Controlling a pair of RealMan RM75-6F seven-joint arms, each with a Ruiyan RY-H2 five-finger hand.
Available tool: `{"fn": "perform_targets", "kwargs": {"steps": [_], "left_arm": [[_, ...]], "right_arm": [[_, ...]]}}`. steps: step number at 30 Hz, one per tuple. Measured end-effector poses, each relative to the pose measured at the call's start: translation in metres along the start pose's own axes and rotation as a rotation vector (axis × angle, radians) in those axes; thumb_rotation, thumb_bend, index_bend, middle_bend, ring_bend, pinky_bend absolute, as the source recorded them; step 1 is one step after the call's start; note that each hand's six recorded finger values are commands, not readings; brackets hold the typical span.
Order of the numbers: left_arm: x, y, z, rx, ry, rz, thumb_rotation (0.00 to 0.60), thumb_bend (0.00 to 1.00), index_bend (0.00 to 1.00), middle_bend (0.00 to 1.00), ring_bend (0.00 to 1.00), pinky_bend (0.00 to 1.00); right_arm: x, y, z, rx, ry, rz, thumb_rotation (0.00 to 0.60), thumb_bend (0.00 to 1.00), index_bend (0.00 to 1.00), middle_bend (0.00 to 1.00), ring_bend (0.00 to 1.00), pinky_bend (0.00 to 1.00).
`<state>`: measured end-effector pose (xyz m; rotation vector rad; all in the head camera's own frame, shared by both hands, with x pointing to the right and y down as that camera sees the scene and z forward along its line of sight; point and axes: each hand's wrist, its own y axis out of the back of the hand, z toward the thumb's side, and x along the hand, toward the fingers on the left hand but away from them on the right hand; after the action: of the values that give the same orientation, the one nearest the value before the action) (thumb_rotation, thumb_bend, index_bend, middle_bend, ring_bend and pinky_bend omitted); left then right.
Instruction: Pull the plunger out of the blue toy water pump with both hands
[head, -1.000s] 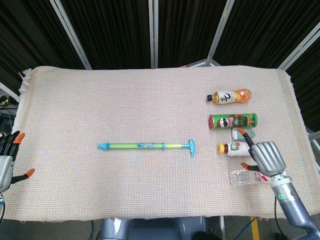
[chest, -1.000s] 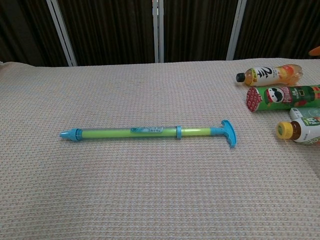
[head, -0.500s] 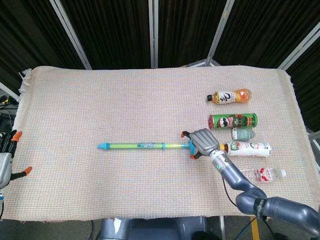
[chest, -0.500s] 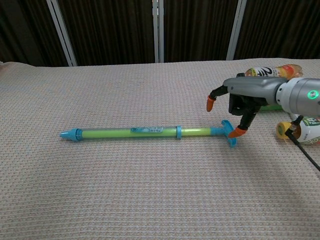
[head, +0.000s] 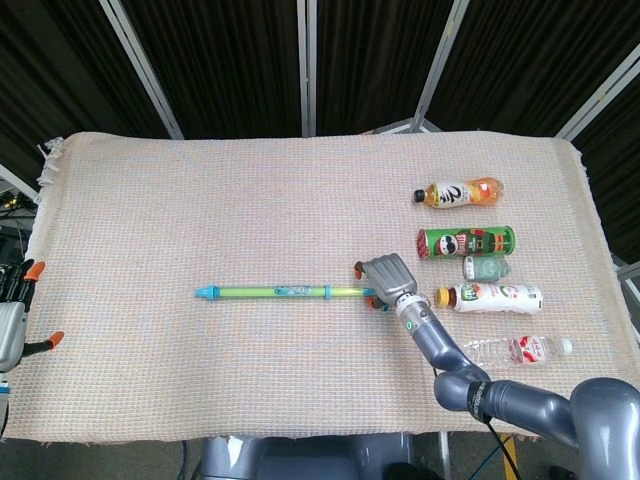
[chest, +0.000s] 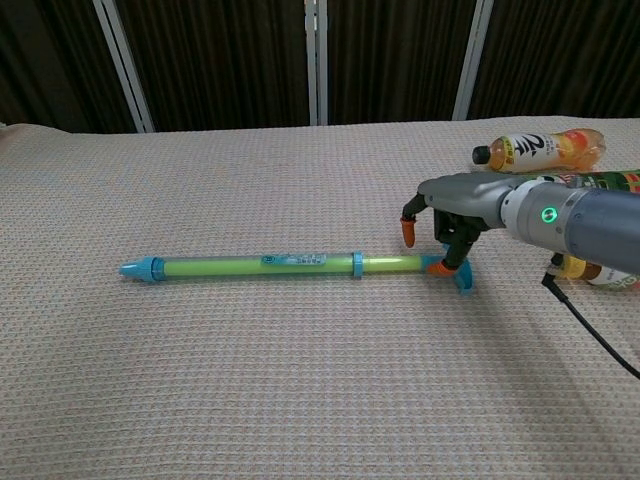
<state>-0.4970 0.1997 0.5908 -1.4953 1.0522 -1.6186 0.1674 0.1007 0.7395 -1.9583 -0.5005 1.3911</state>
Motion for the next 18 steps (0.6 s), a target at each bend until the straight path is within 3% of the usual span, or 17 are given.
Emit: {"fn": "perform_targets", "kwargs": {"steps": [9, 18], "left_arm": [[0.002, -0.002, 0.000, 0.005, 0.005, -0.006, 0.600, 0.00, 0.00, 0.00, 0.00, 0.00], [0.003, -0.005, 0.000, 0.005, 0.005, -0.013, 0.600, 0.00, 0.00, 0.00, 0.00, 0.00]], "right_arm": [[-0.004, -0.008, -0.001, 0.009, -0.018, 0.012, 0.600, 0.24, 0.47, 0.98, 1.00, 1.00], [-0.004, -0.012, -0.005, 0.019, -0.028, 0.016, 0.600, 0.44, 0.64, 0.99, 1.00, 1.00]]}}
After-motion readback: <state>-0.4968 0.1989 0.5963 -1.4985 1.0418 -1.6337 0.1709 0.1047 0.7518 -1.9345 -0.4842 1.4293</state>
